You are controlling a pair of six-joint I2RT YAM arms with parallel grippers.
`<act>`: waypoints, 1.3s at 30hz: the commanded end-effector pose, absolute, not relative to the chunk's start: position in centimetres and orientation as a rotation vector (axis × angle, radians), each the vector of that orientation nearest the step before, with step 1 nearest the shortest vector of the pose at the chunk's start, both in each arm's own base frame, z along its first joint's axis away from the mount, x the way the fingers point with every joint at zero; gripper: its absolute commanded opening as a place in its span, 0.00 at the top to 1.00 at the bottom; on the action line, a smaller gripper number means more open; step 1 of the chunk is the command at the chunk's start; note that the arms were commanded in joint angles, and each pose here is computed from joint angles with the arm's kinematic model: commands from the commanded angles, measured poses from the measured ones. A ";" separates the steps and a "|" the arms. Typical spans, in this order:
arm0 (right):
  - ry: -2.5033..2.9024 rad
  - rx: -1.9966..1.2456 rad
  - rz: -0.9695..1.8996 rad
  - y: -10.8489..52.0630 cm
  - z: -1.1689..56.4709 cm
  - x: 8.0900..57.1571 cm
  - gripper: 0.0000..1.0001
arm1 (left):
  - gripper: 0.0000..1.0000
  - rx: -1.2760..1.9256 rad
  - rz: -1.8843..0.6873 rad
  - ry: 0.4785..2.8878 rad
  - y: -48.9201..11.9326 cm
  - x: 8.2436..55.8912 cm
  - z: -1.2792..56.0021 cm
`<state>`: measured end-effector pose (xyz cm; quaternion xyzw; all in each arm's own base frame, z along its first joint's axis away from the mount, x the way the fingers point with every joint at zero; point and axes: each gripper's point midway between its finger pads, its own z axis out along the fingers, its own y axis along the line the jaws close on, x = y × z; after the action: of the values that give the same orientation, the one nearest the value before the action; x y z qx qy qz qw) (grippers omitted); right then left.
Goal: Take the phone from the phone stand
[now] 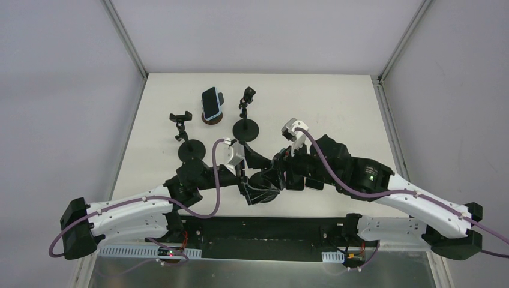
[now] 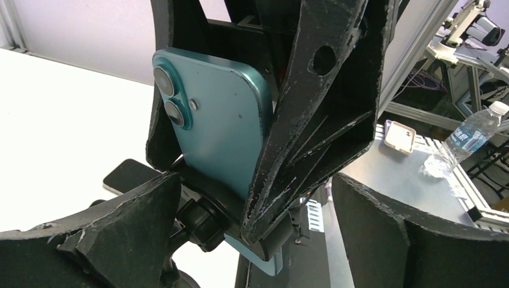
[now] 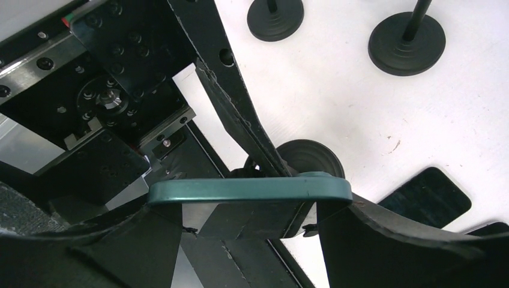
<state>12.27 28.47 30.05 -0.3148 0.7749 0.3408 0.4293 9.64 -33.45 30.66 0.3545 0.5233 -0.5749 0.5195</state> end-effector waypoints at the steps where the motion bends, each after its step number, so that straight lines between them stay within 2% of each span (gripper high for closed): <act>1: 1.703 -0.580 1.010 29.2 37.8 13.2 1.00 | 0.02 0.834 -1.412 1.208 -33.7 9.2 31.4; 4: 1.694 -0.560 1.049 29.4 38.2 12.8 1.00 | 0.05 0.820 -1.398 1.231 -33.8 9.6 30.8; 9: 1.690 -0.539 1.076 29.9 38.7 12.4 1.00 | 0.16 0.802 -1.376 1.246 -34.0 10.2 30.6; 13: 1.685 -0.497 1.092 30.1 39.3 12.4 1.00 | 0.19 0.795 -1.369 1.260 -34.2 10.4 30.3; 22: 1.712 -0.422 1.090 30.8 39.5 12.4 1.00 | 0.33 0.762 -1.348 1.292 -34.1 11.1 29.6; 28: 1.717 -0.351 1.098 31.2 39.7 12.6 1.00 | 0.34 0.752 -1.334 1.300 -34.0 11.3 29.3; 30: 1.724 -0.355 1.092 31.5 39.5 12.5 1.00 | 0.37 0.745 -1.330 1.303 -33.9 11.4 29.3; 32: 1.732 -0.366 1.085 31.7 39.1 12.4 1.00 | 0.48 0.742 -1.323 1.300 -33.9 11.5 29.4; 33: 1.735 -0.370 1.083 31.9 38.9 12.4 1.00 | 0.65 0.737 -1.317 1.302 -33.8 11.6 29.3; 34: 1.736 -0.377 1.081 31.9 38.7 12.3 1.00 | 0.76 0.730 -1.312 1.304 -33.7 11.7 29.3; 37: 1.733 -0.391 1.065 32.0 38.0 12.3 1.00 | 1.00 0.717 -1.293 1.322 -33.6 12.1 28.6; 39: 1.733 -0.387 1.050 31.9 37.5 12.4 1.00 | 1.00 0.725 -1.274 1.334 -33.5 12.2 27.8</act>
<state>12.41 28.92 29.94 -0.2198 0.8005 0.3199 0.4566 11.11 -33.49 29.18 0.3399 0.5297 -0.5488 0.5502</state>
